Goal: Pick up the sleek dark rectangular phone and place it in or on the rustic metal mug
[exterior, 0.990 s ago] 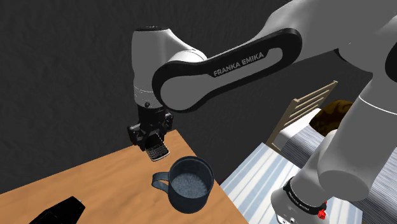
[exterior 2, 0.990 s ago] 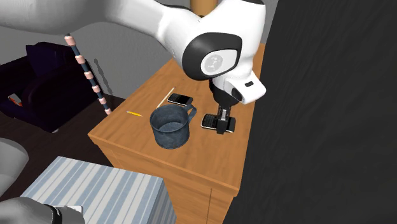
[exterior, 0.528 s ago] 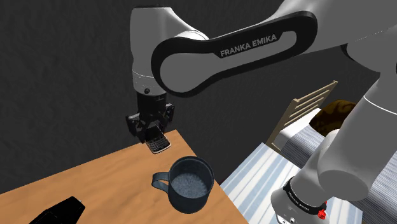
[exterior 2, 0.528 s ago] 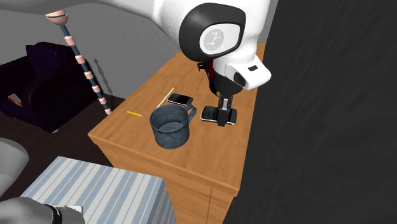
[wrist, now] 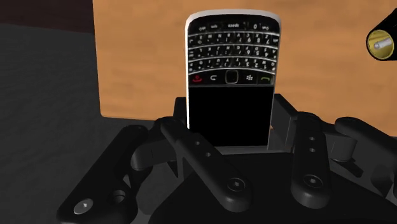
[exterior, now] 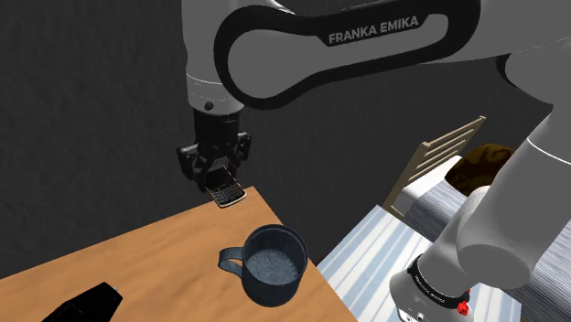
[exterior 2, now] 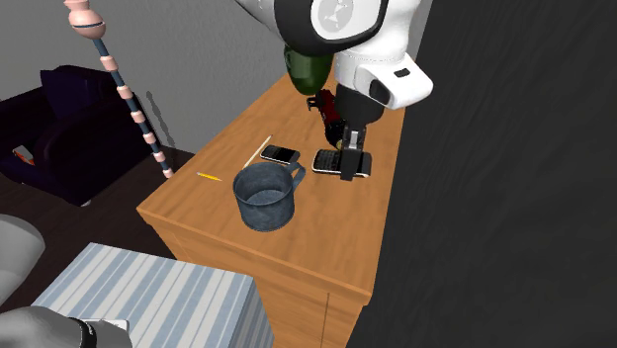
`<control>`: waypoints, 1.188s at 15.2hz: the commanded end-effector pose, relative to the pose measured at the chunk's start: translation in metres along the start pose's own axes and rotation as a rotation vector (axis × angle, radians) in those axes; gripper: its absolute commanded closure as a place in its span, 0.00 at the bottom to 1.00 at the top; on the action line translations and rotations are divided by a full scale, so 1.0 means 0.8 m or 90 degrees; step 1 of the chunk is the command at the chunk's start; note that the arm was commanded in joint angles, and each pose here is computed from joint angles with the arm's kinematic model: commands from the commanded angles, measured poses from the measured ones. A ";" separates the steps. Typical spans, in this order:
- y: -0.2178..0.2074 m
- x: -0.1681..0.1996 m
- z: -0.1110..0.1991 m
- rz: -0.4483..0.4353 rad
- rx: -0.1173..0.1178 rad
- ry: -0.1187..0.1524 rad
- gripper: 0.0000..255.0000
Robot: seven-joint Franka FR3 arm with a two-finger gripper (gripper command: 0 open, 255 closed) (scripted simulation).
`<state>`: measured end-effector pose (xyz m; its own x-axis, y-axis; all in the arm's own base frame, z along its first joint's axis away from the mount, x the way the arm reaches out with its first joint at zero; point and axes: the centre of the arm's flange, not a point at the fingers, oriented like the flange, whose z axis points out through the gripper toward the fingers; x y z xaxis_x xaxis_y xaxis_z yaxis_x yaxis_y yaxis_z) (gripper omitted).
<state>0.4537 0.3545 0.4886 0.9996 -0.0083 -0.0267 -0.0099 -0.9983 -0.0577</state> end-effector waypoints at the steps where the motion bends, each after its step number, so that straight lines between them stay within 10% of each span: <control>1: 0.000 -0.001 -0.014 0.000 0.000 0.000 1.00; 13: 0.003 -0.182 -0.021 0.000 0.000 0.000 1.00; 18: 0.004 -0.188 0.005 0.000 0.000 0.000 1.00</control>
<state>0.3031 0.3535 0.4938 0.9996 -0.0080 -0.0272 -0.0095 -0.9983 -0.0574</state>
